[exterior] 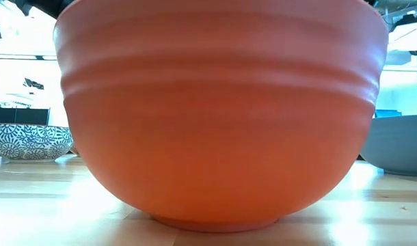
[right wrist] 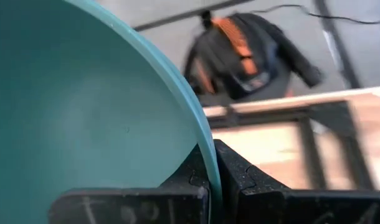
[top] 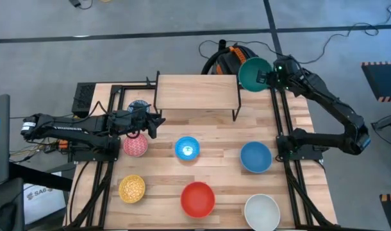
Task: Place and stack bowls onto a shelf
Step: Put the green bowl on the shelf
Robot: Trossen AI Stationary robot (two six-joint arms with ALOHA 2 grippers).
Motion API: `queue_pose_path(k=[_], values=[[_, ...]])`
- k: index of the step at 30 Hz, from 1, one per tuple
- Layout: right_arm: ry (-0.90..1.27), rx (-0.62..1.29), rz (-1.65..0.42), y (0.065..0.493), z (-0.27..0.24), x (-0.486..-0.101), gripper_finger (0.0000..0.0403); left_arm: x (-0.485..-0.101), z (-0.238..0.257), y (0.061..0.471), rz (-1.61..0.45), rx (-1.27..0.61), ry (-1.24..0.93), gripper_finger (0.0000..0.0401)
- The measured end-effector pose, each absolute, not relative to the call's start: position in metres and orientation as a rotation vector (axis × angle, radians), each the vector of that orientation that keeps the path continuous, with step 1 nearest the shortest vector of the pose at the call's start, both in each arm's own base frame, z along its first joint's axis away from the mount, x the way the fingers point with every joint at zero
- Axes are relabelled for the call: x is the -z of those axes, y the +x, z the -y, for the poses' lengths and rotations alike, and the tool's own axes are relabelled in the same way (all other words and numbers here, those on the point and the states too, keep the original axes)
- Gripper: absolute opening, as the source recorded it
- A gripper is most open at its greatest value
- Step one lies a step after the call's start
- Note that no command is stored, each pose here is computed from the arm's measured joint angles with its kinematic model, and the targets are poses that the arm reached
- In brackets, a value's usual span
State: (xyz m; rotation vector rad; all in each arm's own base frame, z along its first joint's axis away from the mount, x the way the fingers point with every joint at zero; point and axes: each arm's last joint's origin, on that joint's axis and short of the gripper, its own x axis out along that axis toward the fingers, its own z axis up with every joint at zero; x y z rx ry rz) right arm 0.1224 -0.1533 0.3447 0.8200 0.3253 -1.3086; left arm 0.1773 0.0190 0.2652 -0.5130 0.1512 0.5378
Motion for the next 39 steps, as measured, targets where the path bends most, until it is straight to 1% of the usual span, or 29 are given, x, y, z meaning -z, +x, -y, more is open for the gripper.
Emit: queue_pose_path(k=[3, 6, 12, 17, 23, 26, 34, 39], values=[[0.834, 1.197, -0.307, 0.139, 0.158, -0.344, 0.0026, -0.265, -0.019, 0.177, -0.151, -0.537, -0.513, 0.016], [0.835, 1.135, -0.337, 0.159, 0.163, -0.335, 0.0025, -0.265, -0.019, 0.177, -0.151, -0.538, -0.512, 0.016], [0.801, 1.086, -0.458, 0.19, 0.173, -0.326, 0.0024, -0.265, -0.019, 0.177, -0.156, -0.524, -0.516, 0.016], [0.757, 1.058, -0.561, 0.214, 0.184, -0.331, 0.0024, -0.265, -0.019, 0.177, -0.156, -0.524, -0.516, 0.016], [0.711, 1.053, -0.745, 0.237, 0.204, -0.333, 0.0026, -0.265, -0.019, 0.177, -0.156, -0.524, -0.516, 0.016], [0.693, 1.036, -0.808, 0.247, 0.212, -0.332, 0.0027, -0.265, -0.019, 0.177, -0.156, -0.524, -0.516, 0.016], [0.721, 0.966, -0.926, 0.265, 0.223, -0.317, 0.0029, -0.265, -0.018, 0.177, -0.157, -0.521, -0.52, 0.016], [0.749, 0.899, -0.972, 0.268, 0.22, -0.312, 0.0046, -0.265, -0.017, 0.178, -0.155, -0.51, -0.544, 0.016]])
